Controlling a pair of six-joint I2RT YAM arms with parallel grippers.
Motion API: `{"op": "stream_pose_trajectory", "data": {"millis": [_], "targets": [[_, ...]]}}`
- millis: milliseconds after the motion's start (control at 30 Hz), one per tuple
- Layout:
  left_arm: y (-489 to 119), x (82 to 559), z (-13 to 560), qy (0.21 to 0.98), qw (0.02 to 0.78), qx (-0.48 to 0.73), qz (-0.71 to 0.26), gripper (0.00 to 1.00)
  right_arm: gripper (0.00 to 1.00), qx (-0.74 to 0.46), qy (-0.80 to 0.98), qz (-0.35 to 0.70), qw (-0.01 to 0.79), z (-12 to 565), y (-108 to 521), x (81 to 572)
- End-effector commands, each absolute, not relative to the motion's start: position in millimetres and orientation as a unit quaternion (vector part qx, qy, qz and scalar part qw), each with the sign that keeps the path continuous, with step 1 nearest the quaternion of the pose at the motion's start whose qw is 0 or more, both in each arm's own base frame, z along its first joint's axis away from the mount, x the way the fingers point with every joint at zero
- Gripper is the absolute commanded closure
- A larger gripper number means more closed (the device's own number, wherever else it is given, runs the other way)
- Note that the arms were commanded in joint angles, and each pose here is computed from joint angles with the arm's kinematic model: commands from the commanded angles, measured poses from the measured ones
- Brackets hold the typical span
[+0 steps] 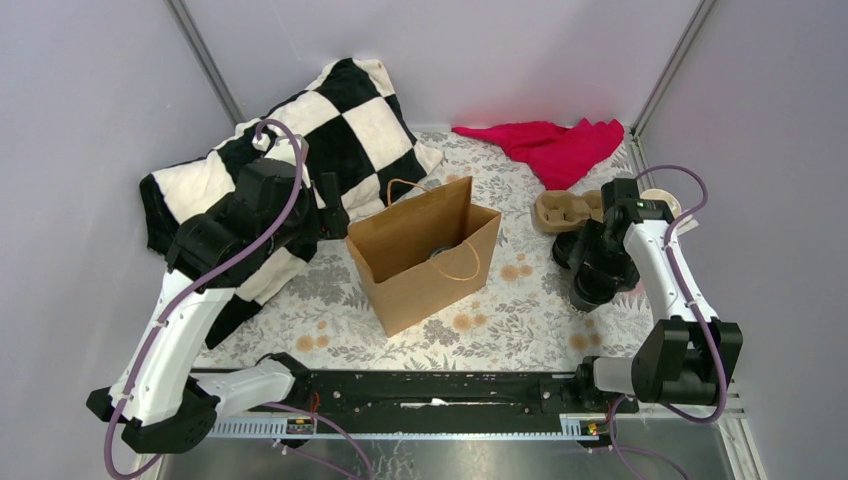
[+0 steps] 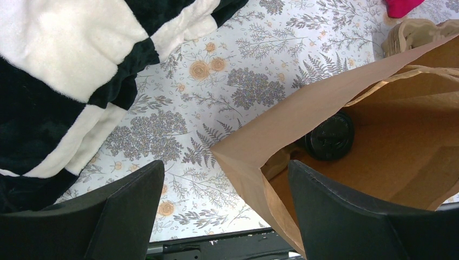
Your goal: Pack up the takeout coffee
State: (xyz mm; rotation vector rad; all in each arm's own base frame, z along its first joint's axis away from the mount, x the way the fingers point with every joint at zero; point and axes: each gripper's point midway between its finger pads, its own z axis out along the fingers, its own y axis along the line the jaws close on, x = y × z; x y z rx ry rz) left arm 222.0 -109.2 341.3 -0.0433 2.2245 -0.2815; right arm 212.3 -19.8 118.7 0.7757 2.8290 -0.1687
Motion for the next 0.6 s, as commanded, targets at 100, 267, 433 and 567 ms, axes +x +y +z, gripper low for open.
{"op": "stream_pose_trajectory", "data": {"millis": [100,267,433,567], "targets": [[-109,227,349,0.884,0.452,-0.018,-0.115,0.12,0.12,0.273,0.954,-0.062,0.110,113,-23,206],[-108,227,348,0.885,0.452,-0.019,-0.114,0.12,0.24,0.275,0.953,-0.052,0.118,106,-20,212],[-108,226,347,0.885,0.451,-0.020,-0.114,0.12,0.25,0.284,0.950,-0.040,0.121,96,-16,215],[-106,225,349,0.884,0.453,-0.022,-0.113,0.12,0.18,0.275,0.954,-0.044,0.109,95,-16,209]]}}
